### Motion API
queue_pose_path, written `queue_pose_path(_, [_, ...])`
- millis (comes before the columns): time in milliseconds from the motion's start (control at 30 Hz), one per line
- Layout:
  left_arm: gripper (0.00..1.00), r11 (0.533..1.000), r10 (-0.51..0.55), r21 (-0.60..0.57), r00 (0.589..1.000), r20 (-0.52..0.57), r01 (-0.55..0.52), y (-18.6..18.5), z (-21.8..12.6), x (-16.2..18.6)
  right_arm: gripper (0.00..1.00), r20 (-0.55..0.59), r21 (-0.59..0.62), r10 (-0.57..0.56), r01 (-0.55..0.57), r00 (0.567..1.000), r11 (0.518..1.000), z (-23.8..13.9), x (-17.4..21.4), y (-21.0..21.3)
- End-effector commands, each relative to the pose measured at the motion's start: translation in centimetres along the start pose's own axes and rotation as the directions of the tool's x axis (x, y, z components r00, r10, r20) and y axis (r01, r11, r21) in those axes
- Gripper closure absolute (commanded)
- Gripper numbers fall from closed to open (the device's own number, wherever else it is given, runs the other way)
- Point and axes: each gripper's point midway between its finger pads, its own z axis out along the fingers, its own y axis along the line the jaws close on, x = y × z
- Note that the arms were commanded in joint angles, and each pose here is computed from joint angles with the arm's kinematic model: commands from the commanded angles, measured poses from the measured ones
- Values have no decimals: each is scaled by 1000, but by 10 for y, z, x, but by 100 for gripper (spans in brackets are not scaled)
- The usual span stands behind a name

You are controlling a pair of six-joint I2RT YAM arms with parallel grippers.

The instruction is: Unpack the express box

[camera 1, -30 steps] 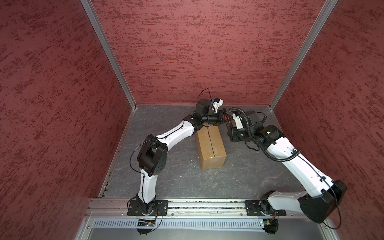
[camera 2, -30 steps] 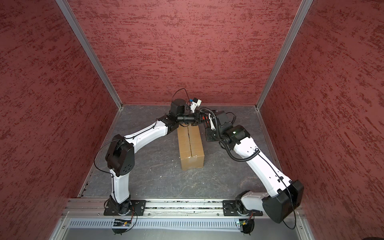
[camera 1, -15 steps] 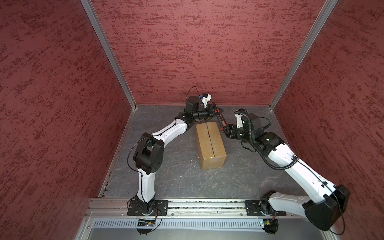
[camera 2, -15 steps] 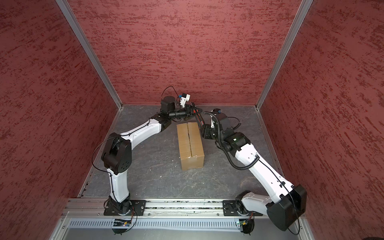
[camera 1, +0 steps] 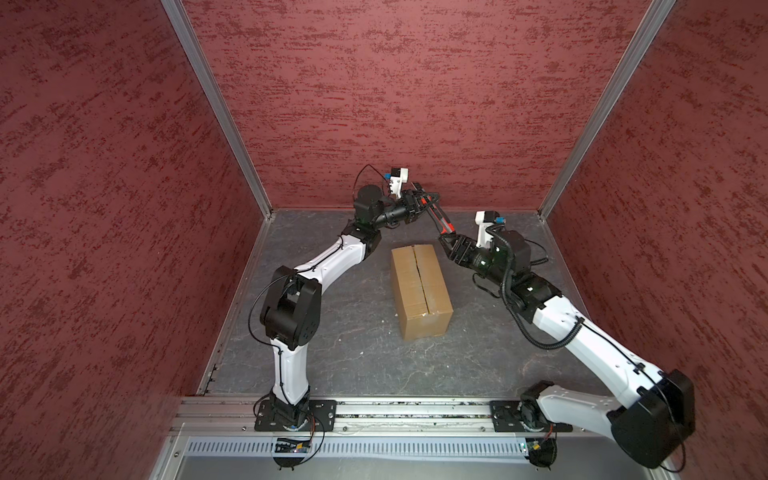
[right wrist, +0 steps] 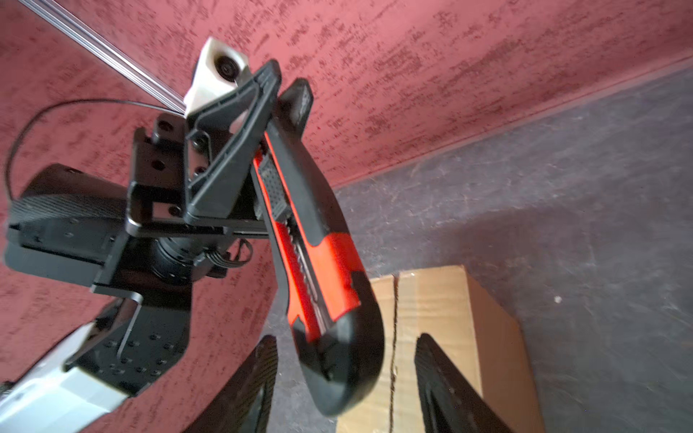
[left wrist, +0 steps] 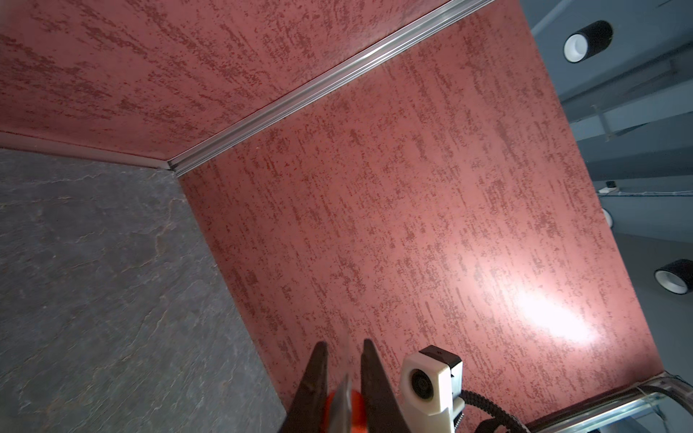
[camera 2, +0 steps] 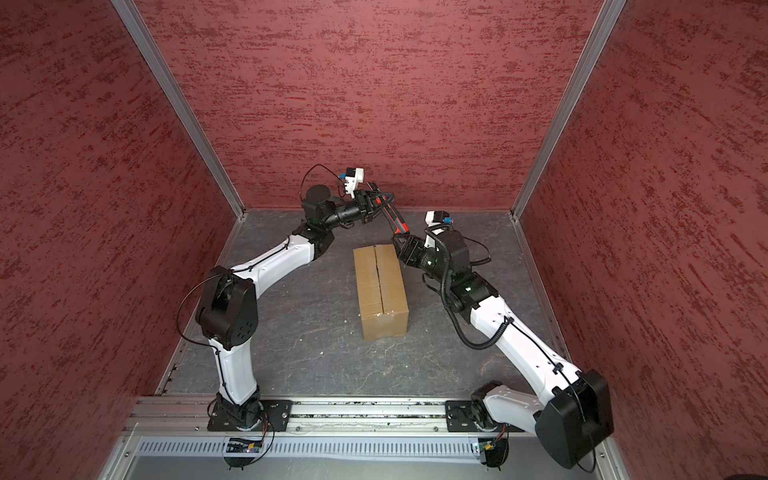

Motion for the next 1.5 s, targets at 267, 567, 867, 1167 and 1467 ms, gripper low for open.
queue_pose_path(267, [97, 988, -17, 157, 999, 43, 10, -31, 2, -9, 41, 112, -214, 48, -23, 993, 977, 4, -33, 36])
queue_pose_path(567, [97, 984, -35, 175, 999, 25, 30, -31, 11, 5, 45, 132, -315, 65, -20, 989, 949, 8, -40, 51])
queue_pose_path(867, [97, 983, -47, 178, 999, 14, 44, -28, 12, 10, 51, 151, -318, 55, -4, 987, 948, 4, -45, 56])
queue_pose_path(1167, [97, 983, -64, 174, 998, 3, 63, -22, 11, 16, 54, 188, -334, 48, 18, 981, 942, -3, -56, 65])
queue_pose_path(1467, [97, 982, -71, 178, 997, 4, 70, -21, 9, 15, 57, 218, -320, 48, 25, 975, 947, -10, -60, 64])
